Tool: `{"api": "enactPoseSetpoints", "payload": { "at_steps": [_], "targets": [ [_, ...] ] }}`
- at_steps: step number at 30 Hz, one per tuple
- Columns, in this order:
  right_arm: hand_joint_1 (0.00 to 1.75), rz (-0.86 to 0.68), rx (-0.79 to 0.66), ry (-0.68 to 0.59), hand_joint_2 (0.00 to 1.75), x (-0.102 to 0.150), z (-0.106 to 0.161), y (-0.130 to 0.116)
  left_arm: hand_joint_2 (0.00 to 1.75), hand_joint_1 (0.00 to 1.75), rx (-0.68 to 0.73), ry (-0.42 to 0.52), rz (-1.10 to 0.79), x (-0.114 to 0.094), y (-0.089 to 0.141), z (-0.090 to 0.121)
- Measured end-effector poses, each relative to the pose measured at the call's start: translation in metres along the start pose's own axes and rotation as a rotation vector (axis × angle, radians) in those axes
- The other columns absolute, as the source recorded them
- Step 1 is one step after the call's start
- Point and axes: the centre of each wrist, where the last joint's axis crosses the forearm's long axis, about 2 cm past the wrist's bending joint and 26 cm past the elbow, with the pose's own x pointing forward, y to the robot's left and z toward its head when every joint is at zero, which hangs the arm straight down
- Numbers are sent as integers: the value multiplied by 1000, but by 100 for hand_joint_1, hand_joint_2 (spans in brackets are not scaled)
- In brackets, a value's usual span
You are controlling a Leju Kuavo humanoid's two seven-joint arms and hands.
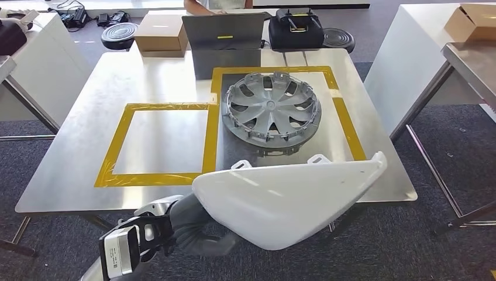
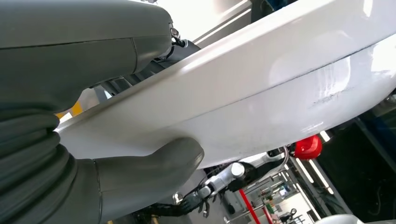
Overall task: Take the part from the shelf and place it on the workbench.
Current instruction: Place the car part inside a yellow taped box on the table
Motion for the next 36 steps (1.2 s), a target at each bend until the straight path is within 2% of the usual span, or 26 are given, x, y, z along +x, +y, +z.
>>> {"api": "enactPoseSetpoints", "payload": {
  "at_steps": [6, 16, 20, 28, 36],
  "targets": [
    [0, -4, -2, -13, 0, 5, 0, -2, 175, 175, 0, -10, -8, 1, 2, -3],
    [0, 3, 0, 0, 0, 0, 0, -1, 175, 175, 35, -21, -30, 1, 2, 0],
    [0, 7, -1, 2, 0, -1, 0, 0, 175, 175, 75, -35, -123, 5, 1, 7],
    [0, 7, 2, 1, 0, 1, 0, 4, 175, 175, 94, 16, -417, 12, 2, 13],
    [0, 7, 9, 0, 0, 2, 0, 5, 175, 175, 93, 17, -454, 14, 4, 13]
  ]
}}
